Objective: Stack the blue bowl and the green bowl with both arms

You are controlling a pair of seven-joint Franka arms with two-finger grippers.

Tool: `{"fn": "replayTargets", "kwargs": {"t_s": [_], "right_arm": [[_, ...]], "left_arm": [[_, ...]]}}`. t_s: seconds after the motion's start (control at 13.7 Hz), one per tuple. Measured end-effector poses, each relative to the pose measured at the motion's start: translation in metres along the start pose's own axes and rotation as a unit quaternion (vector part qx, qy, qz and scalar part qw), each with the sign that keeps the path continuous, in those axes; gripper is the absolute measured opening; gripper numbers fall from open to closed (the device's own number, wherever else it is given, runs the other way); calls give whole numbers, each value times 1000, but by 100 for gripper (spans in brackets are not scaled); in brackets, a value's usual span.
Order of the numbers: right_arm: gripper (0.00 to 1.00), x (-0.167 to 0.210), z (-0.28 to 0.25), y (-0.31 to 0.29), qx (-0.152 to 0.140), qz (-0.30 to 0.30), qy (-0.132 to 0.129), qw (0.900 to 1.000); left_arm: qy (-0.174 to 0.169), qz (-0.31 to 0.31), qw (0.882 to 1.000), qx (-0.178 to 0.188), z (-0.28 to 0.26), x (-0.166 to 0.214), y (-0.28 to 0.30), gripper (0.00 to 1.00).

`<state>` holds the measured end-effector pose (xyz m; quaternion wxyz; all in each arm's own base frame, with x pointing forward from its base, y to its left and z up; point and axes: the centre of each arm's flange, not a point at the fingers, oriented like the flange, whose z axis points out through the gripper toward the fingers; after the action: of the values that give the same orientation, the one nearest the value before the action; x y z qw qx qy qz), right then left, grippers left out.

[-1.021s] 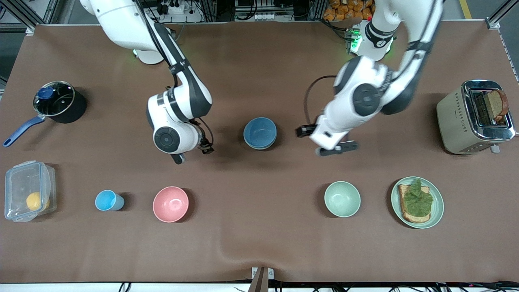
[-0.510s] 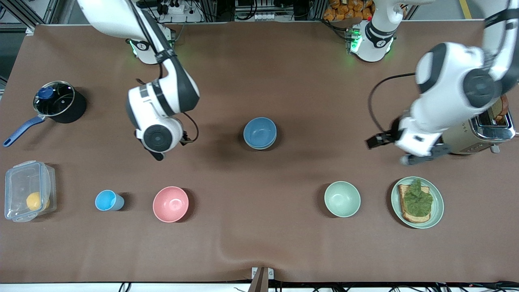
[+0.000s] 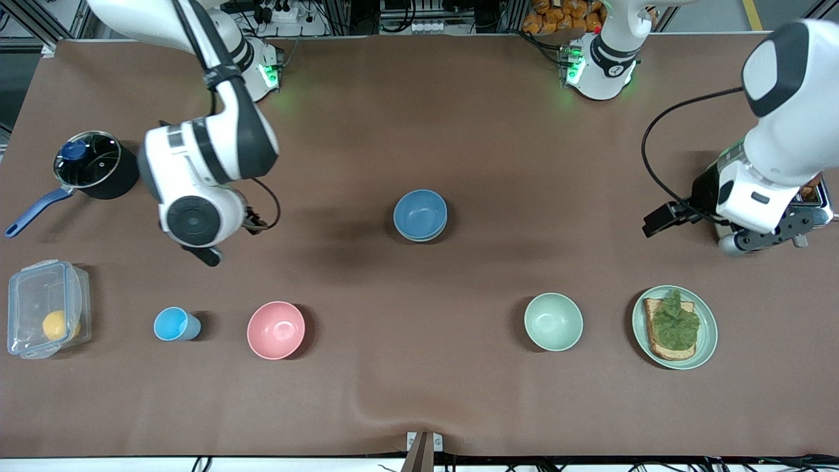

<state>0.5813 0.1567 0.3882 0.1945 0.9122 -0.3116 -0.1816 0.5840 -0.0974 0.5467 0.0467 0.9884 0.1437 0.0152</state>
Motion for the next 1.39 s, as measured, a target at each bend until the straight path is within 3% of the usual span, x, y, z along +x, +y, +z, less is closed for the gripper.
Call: {"fn": "replayTargets", "kwargs": {"t_s": [0.15, 0.36, 0.58, 0.73, 1.02, 1.24, 1.39], "right_arm": [[100, 33, -14, 36, 17, -38, -5, 999], [100, 78, -29, 98, 40, -85, 5, 996], [100, 92, -50, 147, 73, -126, 18, 989], [100, 84, -71, 168, 98, -149, 36, 983], [100, 38, -131, 200, 136, -172, 99, 971], [100, 6, -170, 246, 143, -254, 157, 944], [100, 2, -181, 275, 153, -262, 169, 938]], "left_arm": [[0, 33, 999, 8, -26, -20, 7, 100], [-2, 74, 996, 49, -38, -37, 8, 100], [-16, 105, 993, 57, -33, -36, -2, 100], [-22, 114, 991, 59, -33, -32, -13, 100], [-20, 103, 993, 56, -39, -26, -26, 100], [-28, 110, 992, 55, -70, -18, -58, 100], [-35, 114, 991, 56, -94, -21, -66, 100]]}}
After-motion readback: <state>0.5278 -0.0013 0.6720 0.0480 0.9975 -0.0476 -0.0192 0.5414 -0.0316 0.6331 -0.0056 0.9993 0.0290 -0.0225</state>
